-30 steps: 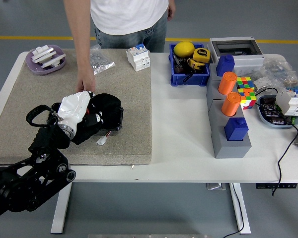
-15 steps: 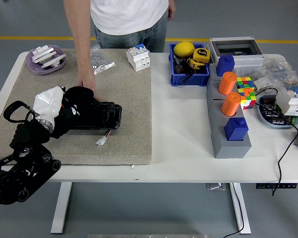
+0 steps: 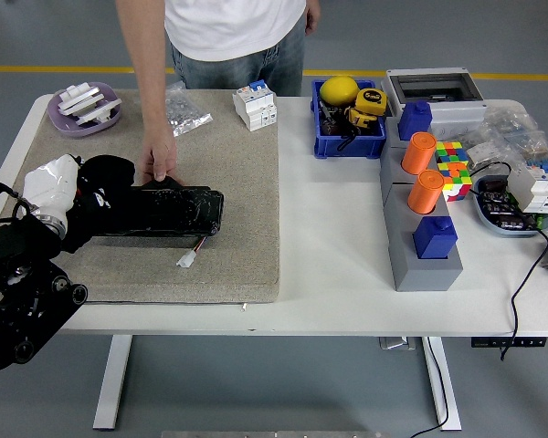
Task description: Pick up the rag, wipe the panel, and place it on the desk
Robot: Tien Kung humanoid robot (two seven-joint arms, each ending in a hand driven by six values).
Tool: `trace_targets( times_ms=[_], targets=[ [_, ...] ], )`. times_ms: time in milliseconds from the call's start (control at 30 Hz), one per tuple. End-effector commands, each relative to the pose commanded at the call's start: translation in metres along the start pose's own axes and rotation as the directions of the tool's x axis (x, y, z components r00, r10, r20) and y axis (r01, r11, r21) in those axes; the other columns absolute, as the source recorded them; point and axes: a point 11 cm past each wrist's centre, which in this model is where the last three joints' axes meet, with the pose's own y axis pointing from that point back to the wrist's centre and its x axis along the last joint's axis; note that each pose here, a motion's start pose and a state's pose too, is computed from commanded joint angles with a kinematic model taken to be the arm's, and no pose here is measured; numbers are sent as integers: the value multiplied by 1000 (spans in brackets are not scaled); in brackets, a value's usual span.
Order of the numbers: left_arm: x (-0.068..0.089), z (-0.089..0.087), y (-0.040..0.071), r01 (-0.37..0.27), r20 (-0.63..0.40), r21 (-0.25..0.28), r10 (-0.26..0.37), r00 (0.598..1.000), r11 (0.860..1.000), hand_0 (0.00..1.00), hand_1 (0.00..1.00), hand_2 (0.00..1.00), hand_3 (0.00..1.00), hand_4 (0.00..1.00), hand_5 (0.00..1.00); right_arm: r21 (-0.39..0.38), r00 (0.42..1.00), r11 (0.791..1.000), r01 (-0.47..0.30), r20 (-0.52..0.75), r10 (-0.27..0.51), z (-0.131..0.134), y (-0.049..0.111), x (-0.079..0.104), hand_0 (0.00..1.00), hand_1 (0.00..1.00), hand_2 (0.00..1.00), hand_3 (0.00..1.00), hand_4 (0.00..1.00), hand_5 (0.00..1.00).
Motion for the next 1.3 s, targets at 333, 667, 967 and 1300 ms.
trace_targets(
  times_ms=[333, 667, 967, 1300],
  targets=[
    [15, -35, -7, -40, -11, 80, 41, 999, 996, 255, 199, 500, 477, 224, 2, -2, 1000, 1000, -2, -3, 2, 1, 0, 1, 707, 521, 637, 630, 998, 561],
    [19, -73, -14, -48, -42, 150, 54, 998, 988, 305, 322, 522, 532, 462, 2, -3, 1000, 1000, 0, -13, 0, 1, 0, -1, 707, 521, 637, 630, 998, 564],
    [14, -78, -15, -15, -76, 147, 27, 997, 989, 319, 417, 543, 572, 623, 2, -7, 1000, 1000, 0, -16, 0, 2, 0, -2, 707, 522, 637, 629, 998, 566],
    [11, -80, -16, 30, -62, 158, -20, 998, 987, 436, 662, 598, 576, 875, 187, -3, 1000, 1000, 1, -9, -1, 2, -1, -3, 708, 521, 638, 628, 998, 568]
  ],
)
